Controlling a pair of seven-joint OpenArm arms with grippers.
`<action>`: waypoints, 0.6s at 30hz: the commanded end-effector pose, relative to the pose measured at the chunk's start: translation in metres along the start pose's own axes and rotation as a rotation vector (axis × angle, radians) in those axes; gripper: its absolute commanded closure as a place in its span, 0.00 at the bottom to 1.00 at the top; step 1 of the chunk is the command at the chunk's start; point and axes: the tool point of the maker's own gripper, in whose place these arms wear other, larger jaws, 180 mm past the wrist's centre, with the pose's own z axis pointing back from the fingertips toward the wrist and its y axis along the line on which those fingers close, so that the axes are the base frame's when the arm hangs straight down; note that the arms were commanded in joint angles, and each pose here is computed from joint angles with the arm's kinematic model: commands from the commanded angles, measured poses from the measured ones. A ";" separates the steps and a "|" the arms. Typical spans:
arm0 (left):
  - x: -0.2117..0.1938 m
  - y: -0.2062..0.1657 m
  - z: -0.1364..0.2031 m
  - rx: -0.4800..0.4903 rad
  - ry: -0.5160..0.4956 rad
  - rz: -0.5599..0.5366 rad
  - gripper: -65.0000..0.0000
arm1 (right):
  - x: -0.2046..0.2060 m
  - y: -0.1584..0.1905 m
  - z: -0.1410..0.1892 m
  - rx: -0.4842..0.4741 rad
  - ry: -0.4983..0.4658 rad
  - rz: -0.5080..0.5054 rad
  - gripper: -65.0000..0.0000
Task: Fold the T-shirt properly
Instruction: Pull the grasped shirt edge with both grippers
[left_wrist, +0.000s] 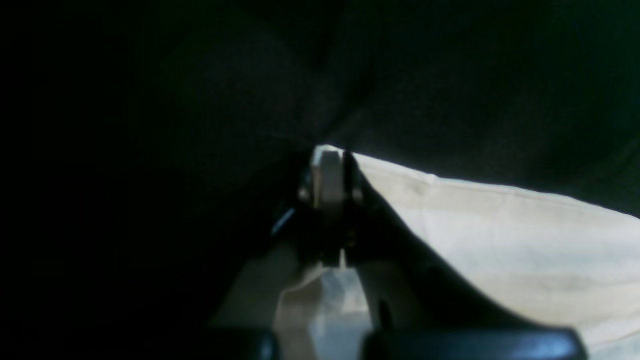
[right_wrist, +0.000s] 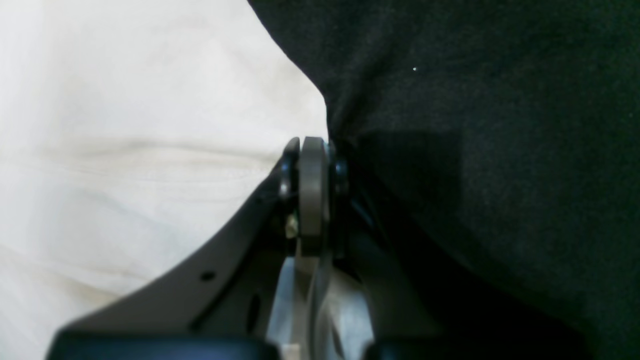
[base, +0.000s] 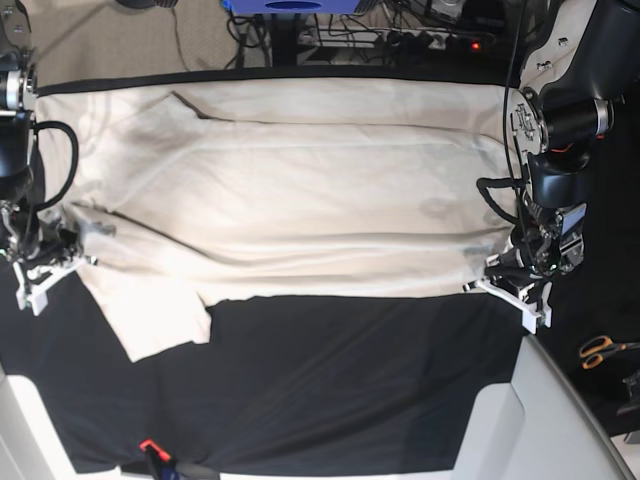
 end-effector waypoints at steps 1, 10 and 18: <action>0.005 -0.002 0.001 -0.008 0.009 -0.009 1.00 | 0.015 -0.006 0.005 -0.014 -0.022 0.008 1.00; 0.043 -0.001 0.011 -0.001 -0.083 -0.053 1.00 | 0.041 0.003 0.014 0.000 -0.093 0.039 1.00; 0.075 0.005 0.035 0.021 -0.138 -0.119 1.00 | 0.051 0.006 0.017 0.004 -0.116 0.050 1.00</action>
